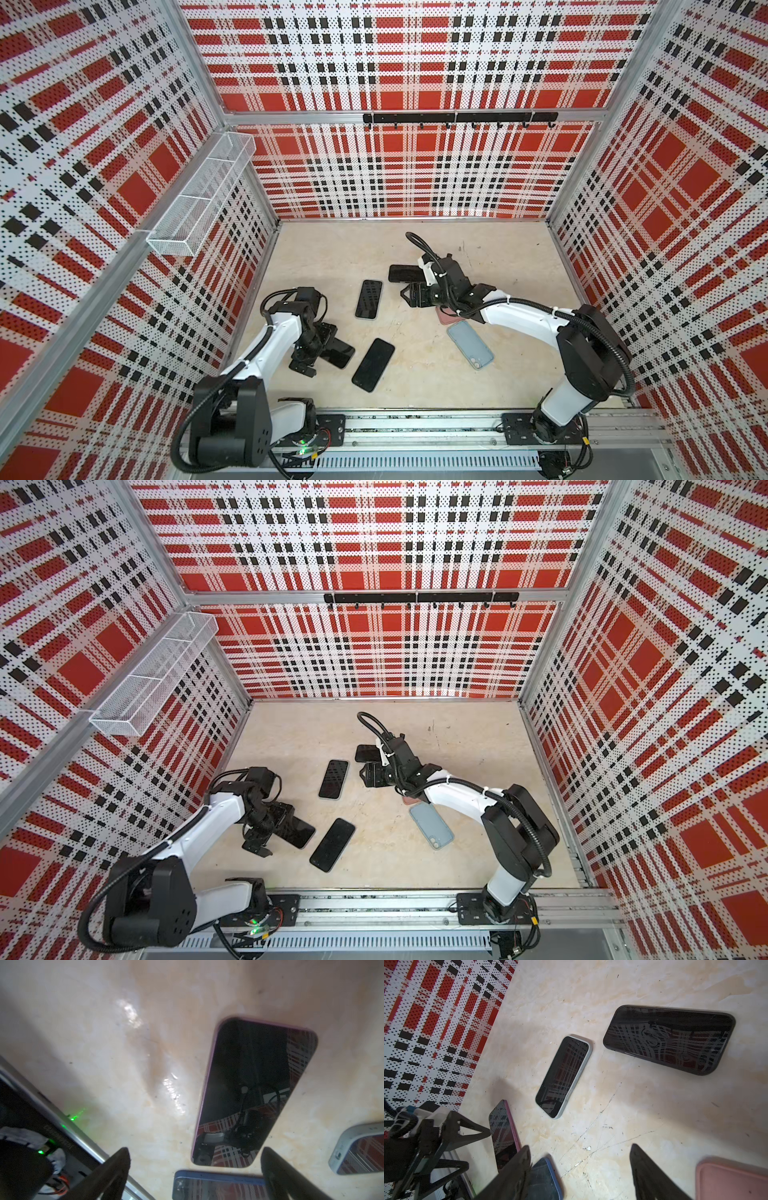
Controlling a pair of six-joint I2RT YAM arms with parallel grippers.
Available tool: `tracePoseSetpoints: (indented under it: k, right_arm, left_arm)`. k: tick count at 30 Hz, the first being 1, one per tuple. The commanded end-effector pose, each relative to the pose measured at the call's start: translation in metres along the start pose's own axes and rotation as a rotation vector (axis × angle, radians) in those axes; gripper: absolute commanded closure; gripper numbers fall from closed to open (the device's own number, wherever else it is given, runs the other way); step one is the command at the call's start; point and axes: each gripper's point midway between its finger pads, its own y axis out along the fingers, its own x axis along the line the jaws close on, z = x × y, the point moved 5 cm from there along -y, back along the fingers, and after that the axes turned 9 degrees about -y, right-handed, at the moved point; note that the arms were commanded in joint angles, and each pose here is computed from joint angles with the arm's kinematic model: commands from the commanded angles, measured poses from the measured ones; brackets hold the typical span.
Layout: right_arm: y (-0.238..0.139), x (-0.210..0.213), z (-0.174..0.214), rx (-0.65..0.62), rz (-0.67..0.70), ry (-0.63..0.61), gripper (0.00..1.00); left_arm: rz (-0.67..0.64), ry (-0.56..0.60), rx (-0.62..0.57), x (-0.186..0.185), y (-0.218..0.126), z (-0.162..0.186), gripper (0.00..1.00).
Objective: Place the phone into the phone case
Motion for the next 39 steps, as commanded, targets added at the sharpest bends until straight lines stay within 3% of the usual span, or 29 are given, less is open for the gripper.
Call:
tracePoseSetpoints:
  k: [1,18,30,39]
  right_arm:
    - [0.001,0.001,-0.004,-0.03,-0.032,-0.02,0.24]
    - [-0.004,-0.004,-0.009,-0.034,-0.021,-0.026,0.24]
    - [-0.012,-0.007,-0.012,-0.049,0.014,-0.024,0.24]
    - [-0.022,-0.006,-0.017,-0.074,0.016,-0.028,0.24]
  left_arm:
    - [0.065,-0.036,0.029,-0.022,0.003,0.005,0.01]
    - [0.031,-0.079,0.061,-0.031,0.04,0.012,0.02]
    - [0.002,-0.077,0.07,-0.025,0.053,0.012,0.2]
    - [0.109,-0.061,0.08,-0.038,0.034,0.014,0.35]
